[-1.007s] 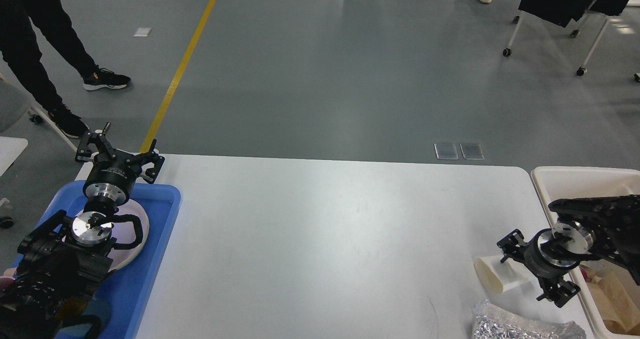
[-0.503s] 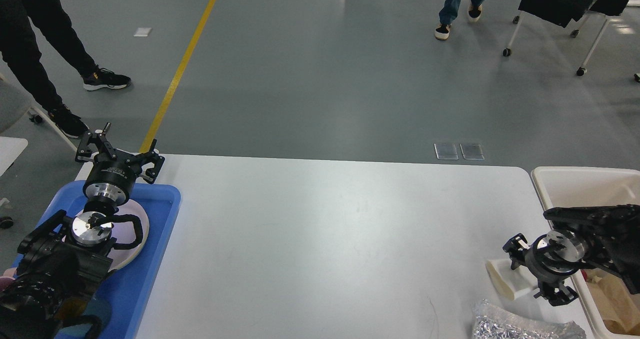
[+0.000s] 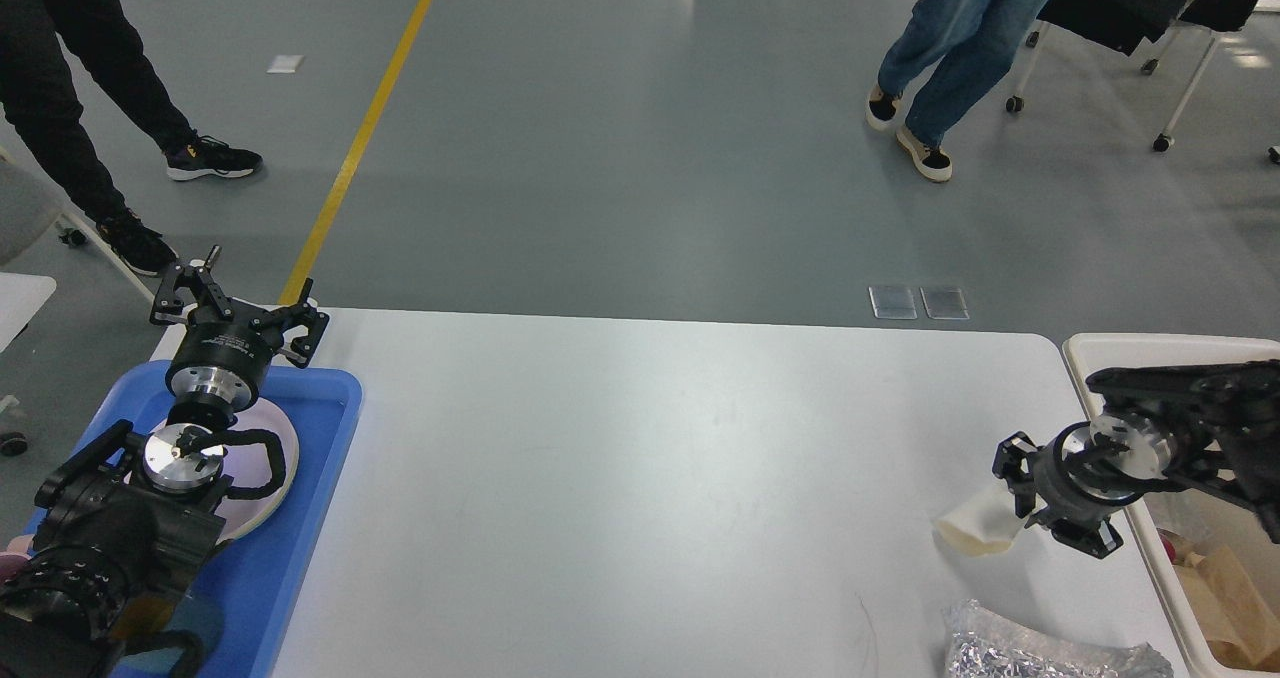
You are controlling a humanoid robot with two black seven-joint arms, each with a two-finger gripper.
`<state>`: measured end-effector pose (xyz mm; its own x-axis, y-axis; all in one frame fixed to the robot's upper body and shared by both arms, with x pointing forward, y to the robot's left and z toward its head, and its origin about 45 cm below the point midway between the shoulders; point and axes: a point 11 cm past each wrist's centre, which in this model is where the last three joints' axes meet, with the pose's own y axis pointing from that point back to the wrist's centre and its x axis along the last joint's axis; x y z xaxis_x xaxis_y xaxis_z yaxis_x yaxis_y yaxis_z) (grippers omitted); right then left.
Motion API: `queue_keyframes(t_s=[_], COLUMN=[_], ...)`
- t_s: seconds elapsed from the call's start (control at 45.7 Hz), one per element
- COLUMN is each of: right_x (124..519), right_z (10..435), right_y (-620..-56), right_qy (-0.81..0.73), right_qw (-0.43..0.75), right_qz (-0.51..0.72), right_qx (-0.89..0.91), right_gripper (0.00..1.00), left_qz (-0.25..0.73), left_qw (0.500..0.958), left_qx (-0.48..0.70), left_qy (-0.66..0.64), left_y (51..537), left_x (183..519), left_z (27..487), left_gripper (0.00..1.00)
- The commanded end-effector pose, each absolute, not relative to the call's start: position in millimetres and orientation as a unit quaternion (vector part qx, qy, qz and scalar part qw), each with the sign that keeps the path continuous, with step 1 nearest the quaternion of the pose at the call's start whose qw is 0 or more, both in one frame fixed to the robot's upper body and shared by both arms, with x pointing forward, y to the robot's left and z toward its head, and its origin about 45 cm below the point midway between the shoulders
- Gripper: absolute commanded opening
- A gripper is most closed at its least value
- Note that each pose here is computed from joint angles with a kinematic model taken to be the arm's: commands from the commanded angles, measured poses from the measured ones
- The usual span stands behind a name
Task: Tidy desktop
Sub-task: 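Lift the white paper cup and drop it into the white box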
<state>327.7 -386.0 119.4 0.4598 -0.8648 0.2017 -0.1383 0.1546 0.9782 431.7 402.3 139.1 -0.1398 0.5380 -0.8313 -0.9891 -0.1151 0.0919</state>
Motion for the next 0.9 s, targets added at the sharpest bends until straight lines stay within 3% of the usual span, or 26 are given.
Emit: queue_keyframes(t_s=[0.0,0.153,0.525,0.657,0.876], right_x=[339.3,355.4,393.3,392.8,363.9], right_z=[152.7,196.3,347.6,335.3,262.6], right_y=[-375.5,-370.0,-378.4,-411.2,-520.6], right_qy=[-0.431,-0.442,-0.466,-0.503,-0.631], right_qw=[0.607,0.583,0.491,0.498,0.538], right_qz=[-0.277,-0.254,-0.163,-0.179,-0.237], right_qx=[0.608,0.633,0.718,0.683,0.506], right_gripper=[0.00,0.00,0.00,0.00,0.00], left_qz=[0.671,0.671,0.671,0.671,0.671], left_qw=[0.569,0.569,0.568,0.569,0.569], left_qx=[-0.327,-0.327,-0.327,-0.326,-0.326], left_qy=[0.345,0.345,0.345,0.346,0.346], left_y=[402.2,402.2,402.3,402.1,402.1], left_x=[431.8,431.8,431.8,431.9,431.9], left_z=[139.2,139.2,139.3,139.1,139.1], left_gripper=[0.96,0.96,0.96,0.96,0.96])
